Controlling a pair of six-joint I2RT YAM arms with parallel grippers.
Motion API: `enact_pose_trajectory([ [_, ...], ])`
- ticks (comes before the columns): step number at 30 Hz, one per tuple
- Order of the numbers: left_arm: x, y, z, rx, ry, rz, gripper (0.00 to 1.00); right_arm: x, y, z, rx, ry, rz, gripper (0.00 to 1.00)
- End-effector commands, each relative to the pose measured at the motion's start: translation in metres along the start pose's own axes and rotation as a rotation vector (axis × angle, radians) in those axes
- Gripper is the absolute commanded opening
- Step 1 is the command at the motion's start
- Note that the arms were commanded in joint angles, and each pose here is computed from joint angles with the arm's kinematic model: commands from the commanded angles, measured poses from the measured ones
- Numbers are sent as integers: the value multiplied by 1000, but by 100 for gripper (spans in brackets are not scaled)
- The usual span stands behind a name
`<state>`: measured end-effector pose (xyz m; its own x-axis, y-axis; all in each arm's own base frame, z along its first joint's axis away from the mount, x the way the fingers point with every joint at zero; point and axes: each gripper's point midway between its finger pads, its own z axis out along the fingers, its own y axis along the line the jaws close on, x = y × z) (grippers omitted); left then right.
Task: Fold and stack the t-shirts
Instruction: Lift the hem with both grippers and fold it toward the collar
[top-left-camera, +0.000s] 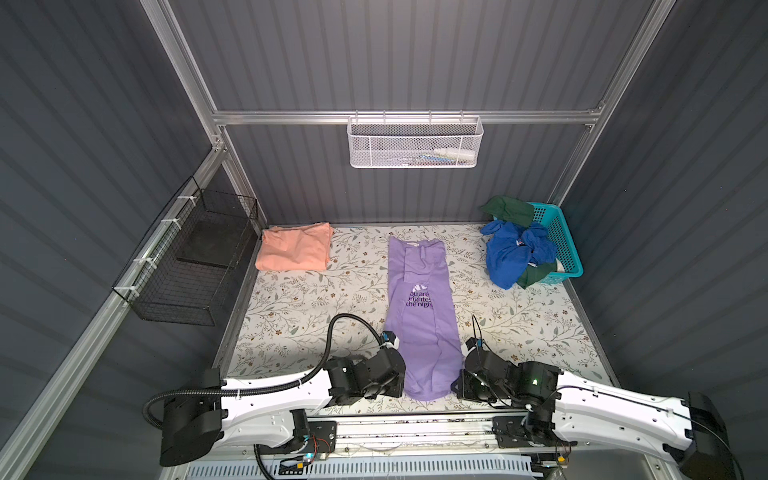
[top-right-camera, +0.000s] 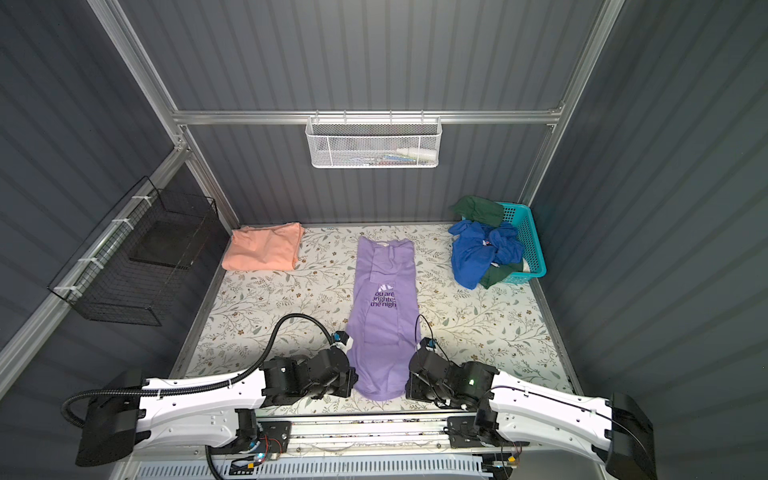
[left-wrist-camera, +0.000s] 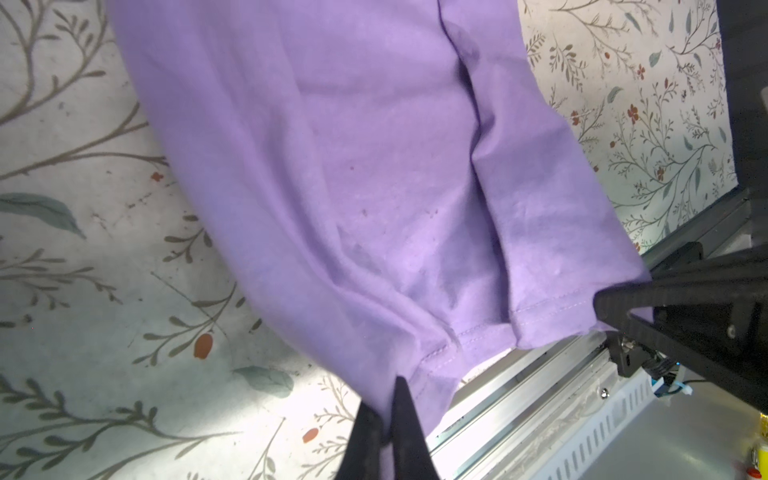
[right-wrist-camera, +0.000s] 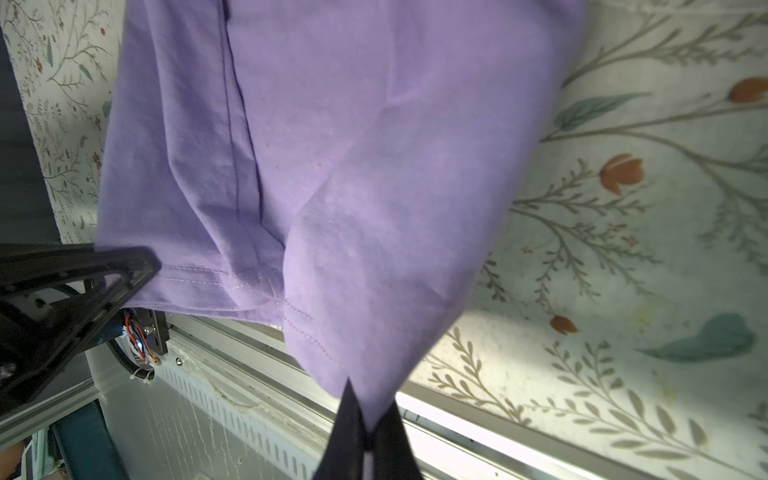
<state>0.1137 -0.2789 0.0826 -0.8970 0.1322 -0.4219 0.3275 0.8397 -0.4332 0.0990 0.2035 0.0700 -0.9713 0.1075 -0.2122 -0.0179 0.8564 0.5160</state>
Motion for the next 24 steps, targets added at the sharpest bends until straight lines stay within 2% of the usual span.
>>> enact_pose_trajectory([
  [1,-18,-8,-7,-22,-59,31,0,-14,6,-8,-3,-66,-24,0],
  [9,-37,-13,5,-44,-25,7,0,-36,-3,-12,5,-101,26,0],
  [12,-53,-5,9,-15,-21,-56,0,-50,-2,-11,-5,-115,42,0],
  [15,-72,-2,4,-26,-47,-50,0,-71,2,-10,2,-140,40,0],
  [24,-127,13,7,-57,-38,-64,0,-121,26,1,1,-100,17,0],
])
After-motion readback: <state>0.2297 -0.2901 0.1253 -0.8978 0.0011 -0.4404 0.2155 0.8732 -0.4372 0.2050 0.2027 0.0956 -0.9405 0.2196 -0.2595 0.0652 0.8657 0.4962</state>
